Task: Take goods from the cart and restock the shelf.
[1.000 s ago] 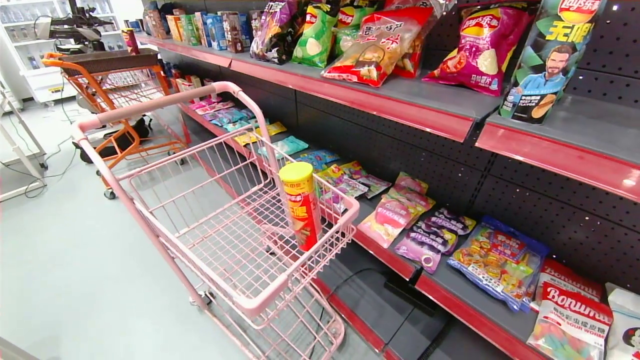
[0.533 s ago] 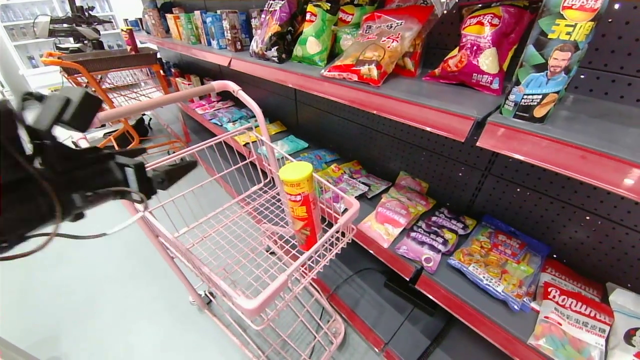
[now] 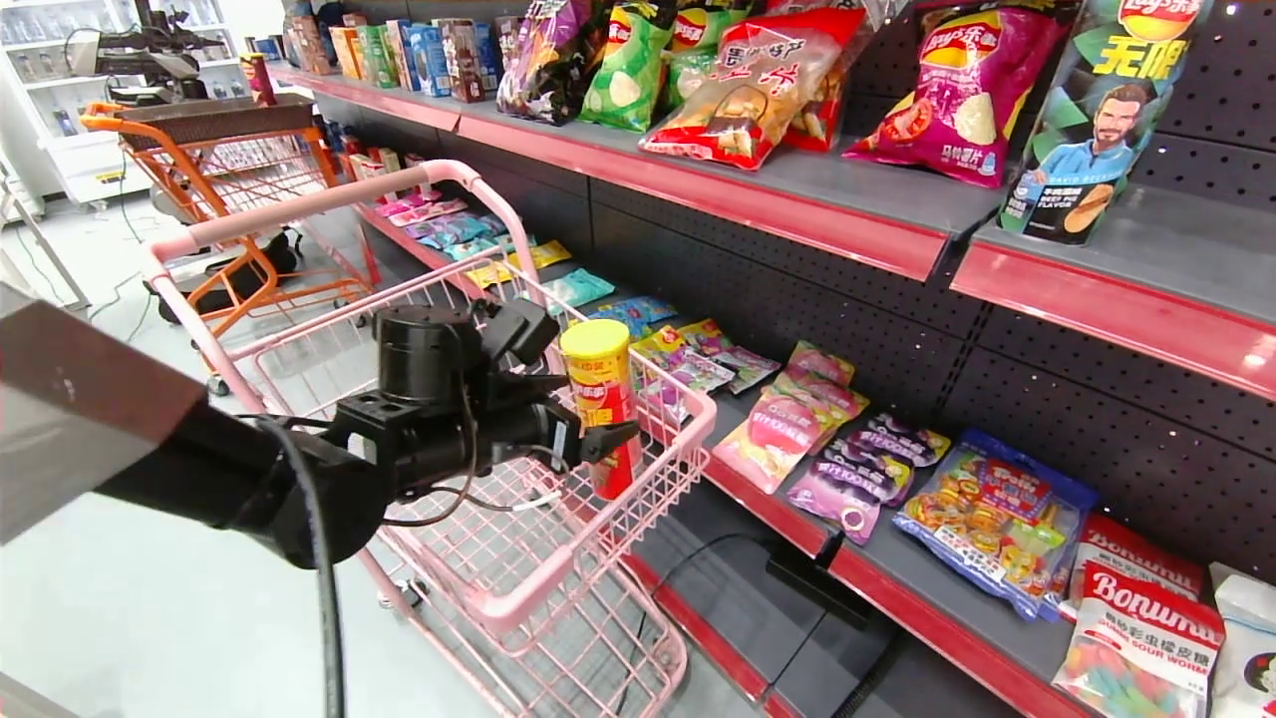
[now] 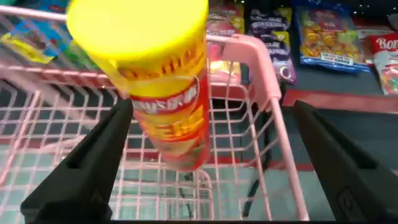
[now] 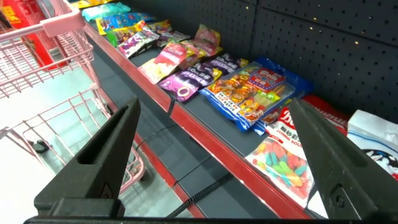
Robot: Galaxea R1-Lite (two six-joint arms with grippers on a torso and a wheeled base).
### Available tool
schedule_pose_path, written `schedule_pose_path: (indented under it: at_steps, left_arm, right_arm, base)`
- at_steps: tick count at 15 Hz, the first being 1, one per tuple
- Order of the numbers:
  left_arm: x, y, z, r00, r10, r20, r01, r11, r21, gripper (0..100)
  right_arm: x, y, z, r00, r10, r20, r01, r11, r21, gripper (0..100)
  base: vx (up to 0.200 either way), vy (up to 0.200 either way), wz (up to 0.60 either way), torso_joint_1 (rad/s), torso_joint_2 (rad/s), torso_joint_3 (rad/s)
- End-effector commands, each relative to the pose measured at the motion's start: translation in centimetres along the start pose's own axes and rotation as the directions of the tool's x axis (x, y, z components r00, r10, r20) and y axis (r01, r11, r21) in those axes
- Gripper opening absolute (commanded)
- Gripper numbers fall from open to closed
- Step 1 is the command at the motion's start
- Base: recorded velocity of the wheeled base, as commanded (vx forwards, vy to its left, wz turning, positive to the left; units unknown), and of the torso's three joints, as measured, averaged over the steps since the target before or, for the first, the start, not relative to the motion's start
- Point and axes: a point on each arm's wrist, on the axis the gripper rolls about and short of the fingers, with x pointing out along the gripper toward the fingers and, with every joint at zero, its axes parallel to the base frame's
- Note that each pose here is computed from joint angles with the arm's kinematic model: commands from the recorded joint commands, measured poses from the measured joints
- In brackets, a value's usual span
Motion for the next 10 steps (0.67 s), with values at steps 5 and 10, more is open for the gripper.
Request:
schedule_pose_path:
  at_steps: [5, 10]
  left_arm:
    - [3.3, 0.5, -2.0, 0.999, -0.003, -0.043, 0.003, 1.0, -0.006, 100]
    - [0.7, 0.5, -1.8, 0.998, 0.031, -0.055, -0.032, 0.999, -0.018, 100]
  right_arm:
    - [0.0, 0.0, 0.0, 1.0, 0.004, -0.002, -0.004, 1.0, -0.002, 100]
    - [0.0, 0.0, 0.0, 1.0, 0.004, -0.002, -0.004, 1.0, 0.0, 100]
  base:
    - [0.0, 0.0, 0.0, 0.0, 0.0, 0.0]
    - [0.0, 0.0, 0.0, 0.0, 0.0, 0.0]
